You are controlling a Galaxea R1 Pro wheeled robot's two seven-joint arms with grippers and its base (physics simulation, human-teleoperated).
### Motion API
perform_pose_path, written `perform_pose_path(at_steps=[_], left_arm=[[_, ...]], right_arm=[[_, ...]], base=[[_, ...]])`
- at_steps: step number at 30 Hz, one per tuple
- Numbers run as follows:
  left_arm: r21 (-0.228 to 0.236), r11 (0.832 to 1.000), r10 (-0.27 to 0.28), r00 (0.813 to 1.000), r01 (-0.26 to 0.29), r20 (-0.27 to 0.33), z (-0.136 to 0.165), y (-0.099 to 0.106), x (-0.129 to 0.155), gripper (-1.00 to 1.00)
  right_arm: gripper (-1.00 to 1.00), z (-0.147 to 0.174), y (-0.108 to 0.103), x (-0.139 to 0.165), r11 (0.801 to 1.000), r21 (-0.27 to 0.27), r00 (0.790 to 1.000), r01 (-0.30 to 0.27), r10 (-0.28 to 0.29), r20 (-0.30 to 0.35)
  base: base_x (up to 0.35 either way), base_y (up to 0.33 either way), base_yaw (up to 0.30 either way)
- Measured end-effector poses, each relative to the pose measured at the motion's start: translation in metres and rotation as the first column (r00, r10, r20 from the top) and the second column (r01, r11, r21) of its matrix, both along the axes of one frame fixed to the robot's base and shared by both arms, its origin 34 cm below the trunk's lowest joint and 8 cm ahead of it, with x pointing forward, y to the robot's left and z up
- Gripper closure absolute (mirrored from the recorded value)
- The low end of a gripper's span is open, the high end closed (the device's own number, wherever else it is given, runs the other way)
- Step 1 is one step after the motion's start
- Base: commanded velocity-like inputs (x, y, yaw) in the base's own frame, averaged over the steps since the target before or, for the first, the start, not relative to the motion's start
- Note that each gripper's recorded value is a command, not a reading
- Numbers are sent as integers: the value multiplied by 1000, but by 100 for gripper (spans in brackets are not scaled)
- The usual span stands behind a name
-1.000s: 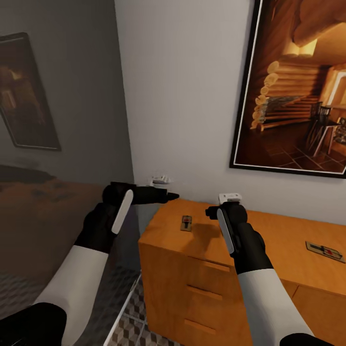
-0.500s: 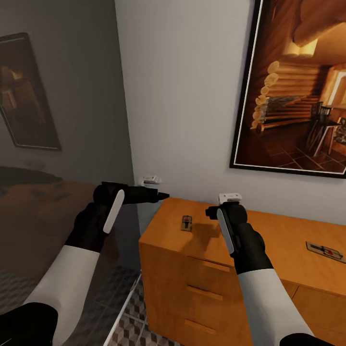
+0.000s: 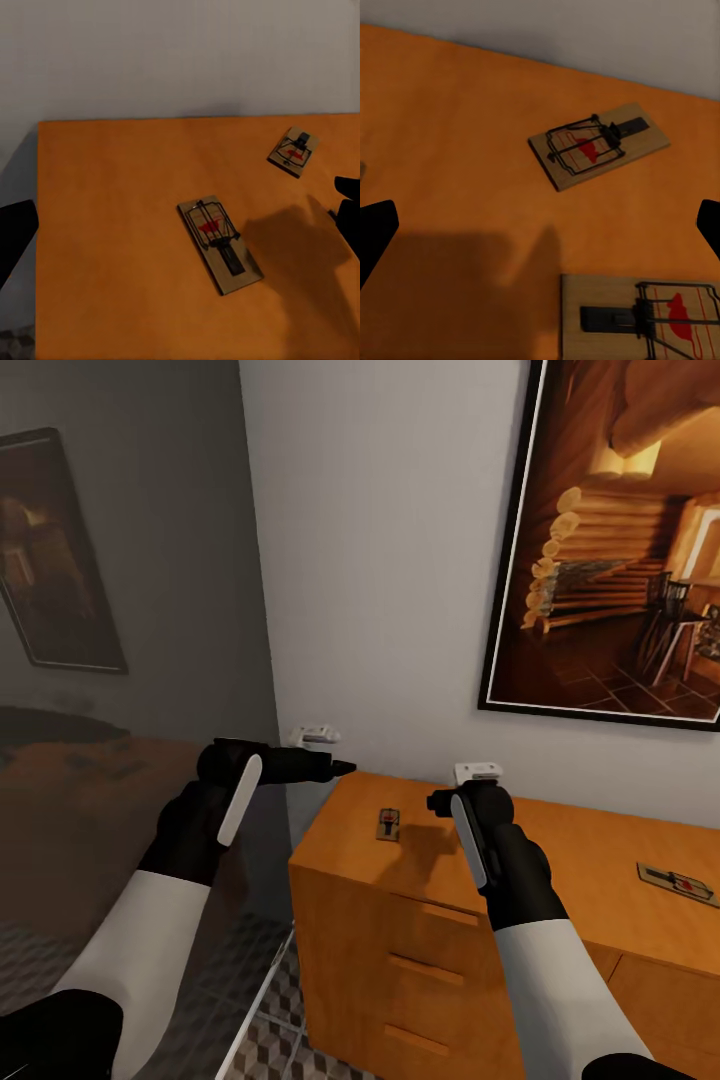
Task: Take the four mousetraps from the cabinet in the bathroom and place them on the bathroom floor. Make sure all four end up on the same floor surface, and ensure that at least two of them are either under or directly next to the same bathroom sink.
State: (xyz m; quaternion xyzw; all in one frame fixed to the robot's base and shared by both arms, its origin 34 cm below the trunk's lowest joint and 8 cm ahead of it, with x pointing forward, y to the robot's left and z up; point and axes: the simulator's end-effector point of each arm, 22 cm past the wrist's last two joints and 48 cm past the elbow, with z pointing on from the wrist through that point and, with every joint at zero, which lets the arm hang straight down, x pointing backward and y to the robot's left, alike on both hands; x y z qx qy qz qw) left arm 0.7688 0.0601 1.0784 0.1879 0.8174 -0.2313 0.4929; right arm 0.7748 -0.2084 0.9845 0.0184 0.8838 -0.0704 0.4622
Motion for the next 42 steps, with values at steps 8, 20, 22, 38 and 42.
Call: perform_pose_path(at_steps=[8, 20, 22, 38, 42], left_arm=[[3, 1000, 1, 1000, -1, -2, -1, 0, 0, -100], [12, 1000, 10, 1000, -10, -11, -6, 5, 2, -100], [11, 1000, 11, 1000, -11, -12, -6, 6, 2, -100], [3, 1000, 21, 1000, -21, -24, -9, 12, 5, -100], [7, 1000, 19, 999, -19, -45, -18, 9, 5, -100]], right_arm=[[-100, -2, 4, 0, 1000, 16, 1000, -12, 12, -3], [-100, -2, 5, 0, 1000, 23, 1000, -18, 18, -5], [-100, -2, 5, 0, 1000, 23, 1000, -18, 18, -4], [-100, 11, 5, -1, 1000, 8, 999, -18, 18, 29], [-100, 11, 5, -1, 1000, 9, 999, -19, 19, 30]], base=[[0, 0, 0], [0, 0, 0], [0, 0, 0], [0, 0, 0], [0, 0, 0]])
